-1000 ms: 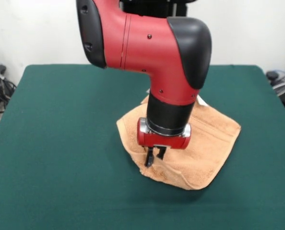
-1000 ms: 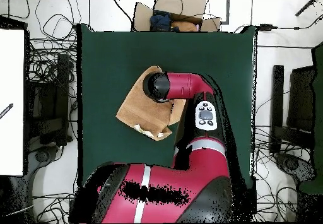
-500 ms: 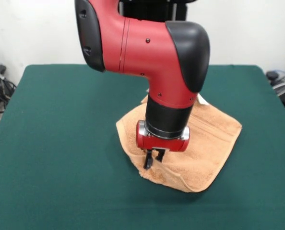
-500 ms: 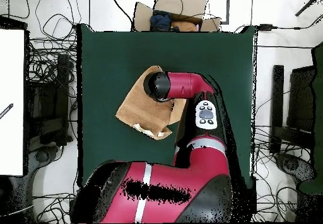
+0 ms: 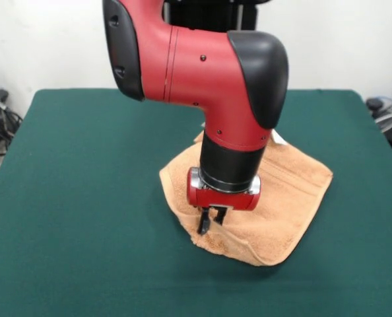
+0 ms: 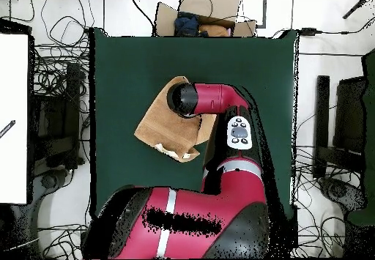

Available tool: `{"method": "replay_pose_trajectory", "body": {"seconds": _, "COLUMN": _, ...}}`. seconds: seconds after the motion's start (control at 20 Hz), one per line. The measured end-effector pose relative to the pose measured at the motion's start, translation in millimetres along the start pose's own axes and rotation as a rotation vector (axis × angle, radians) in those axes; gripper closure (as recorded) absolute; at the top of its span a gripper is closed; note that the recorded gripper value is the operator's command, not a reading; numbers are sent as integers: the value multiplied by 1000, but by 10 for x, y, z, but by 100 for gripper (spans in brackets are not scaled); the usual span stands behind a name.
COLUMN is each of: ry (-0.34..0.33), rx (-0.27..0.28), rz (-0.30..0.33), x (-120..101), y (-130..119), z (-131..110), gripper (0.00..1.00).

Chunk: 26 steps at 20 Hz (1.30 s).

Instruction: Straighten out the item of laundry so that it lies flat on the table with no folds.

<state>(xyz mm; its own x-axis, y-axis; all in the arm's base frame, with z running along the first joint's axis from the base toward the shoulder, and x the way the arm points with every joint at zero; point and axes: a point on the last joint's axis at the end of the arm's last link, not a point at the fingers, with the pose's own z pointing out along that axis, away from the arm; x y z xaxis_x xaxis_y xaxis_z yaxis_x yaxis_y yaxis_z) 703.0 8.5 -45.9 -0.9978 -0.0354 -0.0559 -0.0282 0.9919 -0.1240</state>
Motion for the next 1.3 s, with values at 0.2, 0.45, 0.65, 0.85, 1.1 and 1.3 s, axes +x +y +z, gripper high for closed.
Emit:
{"method": "replay_pose_trajectory", "body": {"seconds": 0.2, "ry": 0, "rx": -2, "rz": 1, "x": -2, "y": -2, "z": 1, "gripper": 100}}
{"method": "replay_pose_trajectory", "body": {"seconds": 0.45, "ry": -1, "rx": -4, "rz": 3, "x": -5, "y": -8, "z": 3, "gripper": 100}}
{"method": "replay_pose_trajectory", "body": {"seconds": 0.65, "ry": -1, "rx": -4, "rz": 4, "x": -7, "y": -8, "z": 3, "gripper": 100}}
{"method": "replay_pose_trajectory", "body": {"seconds": 0.85, "ry": -1, "rx": -6, "rz": 6, "x": -11, "y": -9, "z": 3, "gripper": 100}}
{"method": "replay_pose_trajectory", "body": {"seconds": 1.1, "ry": 1, "rx": -35, "rz": 32, "x": -55, "y": -4, "z": -5, "gripper": 0}}
{"method": "replay_pose_trajectory", "body": {"seconds": 1.3, "ry": -3, "rx": -69, "rz": 58, "x": -136, "y": 15, "z": -25, "gripper": 0}}
